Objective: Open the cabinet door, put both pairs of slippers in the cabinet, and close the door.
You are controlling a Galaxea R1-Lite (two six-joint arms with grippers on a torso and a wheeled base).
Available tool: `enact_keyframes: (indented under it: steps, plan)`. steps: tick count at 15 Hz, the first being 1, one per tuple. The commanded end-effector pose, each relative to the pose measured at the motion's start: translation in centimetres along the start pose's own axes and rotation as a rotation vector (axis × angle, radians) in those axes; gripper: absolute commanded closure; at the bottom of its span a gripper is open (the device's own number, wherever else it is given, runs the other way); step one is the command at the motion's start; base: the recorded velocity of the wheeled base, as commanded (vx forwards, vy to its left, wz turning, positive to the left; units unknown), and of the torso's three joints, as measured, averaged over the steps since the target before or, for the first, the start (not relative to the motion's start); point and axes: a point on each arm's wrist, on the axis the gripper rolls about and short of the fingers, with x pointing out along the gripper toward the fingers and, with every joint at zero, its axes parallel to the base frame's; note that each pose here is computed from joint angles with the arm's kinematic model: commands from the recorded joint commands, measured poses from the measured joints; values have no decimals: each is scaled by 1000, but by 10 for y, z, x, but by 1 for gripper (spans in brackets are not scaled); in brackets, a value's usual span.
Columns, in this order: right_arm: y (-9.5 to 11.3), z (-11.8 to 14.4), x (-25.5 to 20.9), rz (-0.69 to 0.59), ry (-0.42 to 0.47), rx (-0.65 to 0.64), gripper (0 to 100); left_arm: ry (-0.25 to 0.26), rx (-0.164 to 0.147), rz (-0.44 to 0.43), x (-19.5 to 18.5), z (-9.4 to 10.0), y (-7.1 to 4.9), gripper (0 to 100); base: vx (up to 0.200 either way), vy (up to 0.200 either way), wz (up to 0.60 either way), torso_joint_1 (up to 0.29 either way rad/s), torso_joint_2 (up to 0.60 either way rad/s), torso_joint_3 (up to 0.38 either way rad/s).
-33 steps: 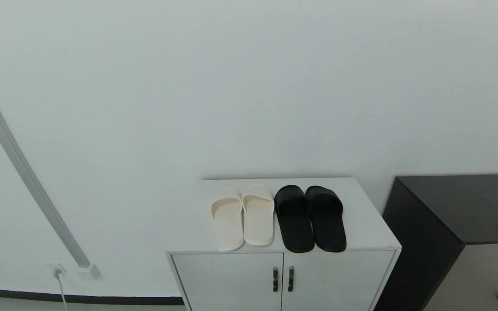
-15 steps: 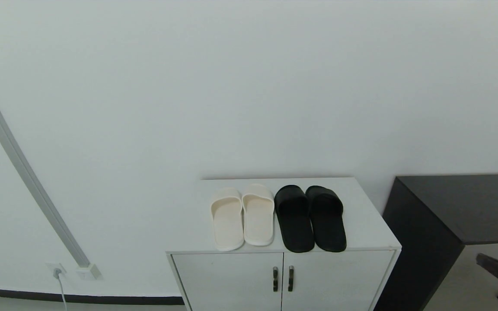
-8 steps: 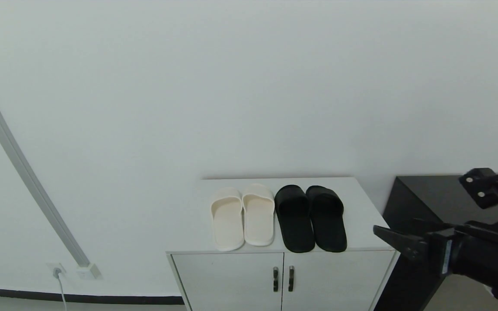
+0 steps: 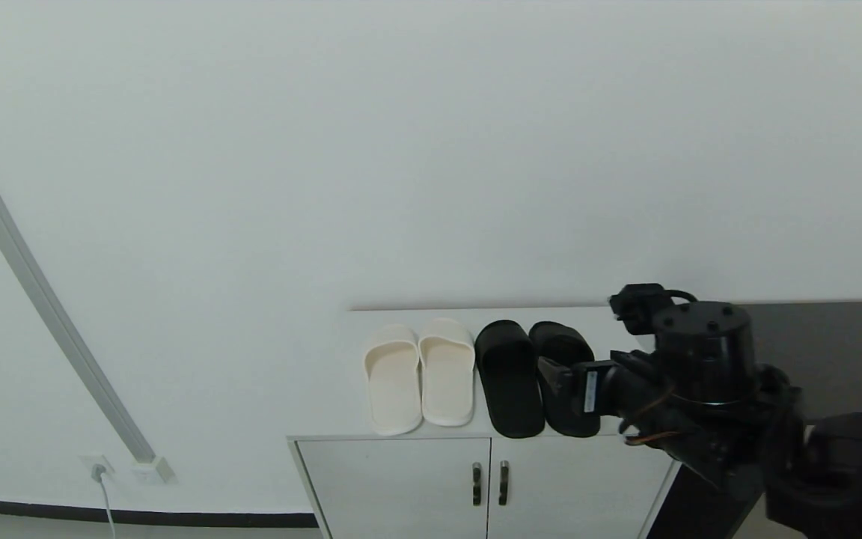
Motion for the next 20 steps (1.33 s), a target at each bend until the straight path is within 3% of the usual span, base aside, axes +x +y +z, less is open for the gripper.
enact_keyframes:
  steps: [1,7,20]
  plan:
    - [19,-25,54,-85,21,-25,0,1,0,0,0,0,0,100,0,0,0,0,0,0]
    - [11,-47,111,-218,0,-15,0,1,0,0,0,0,0,100,0,0,0,0,0,0]
    - [5,-64,188,-221,-66,-35,0,1,0,0,0,0,0,100,0,0,0,0,0,0]
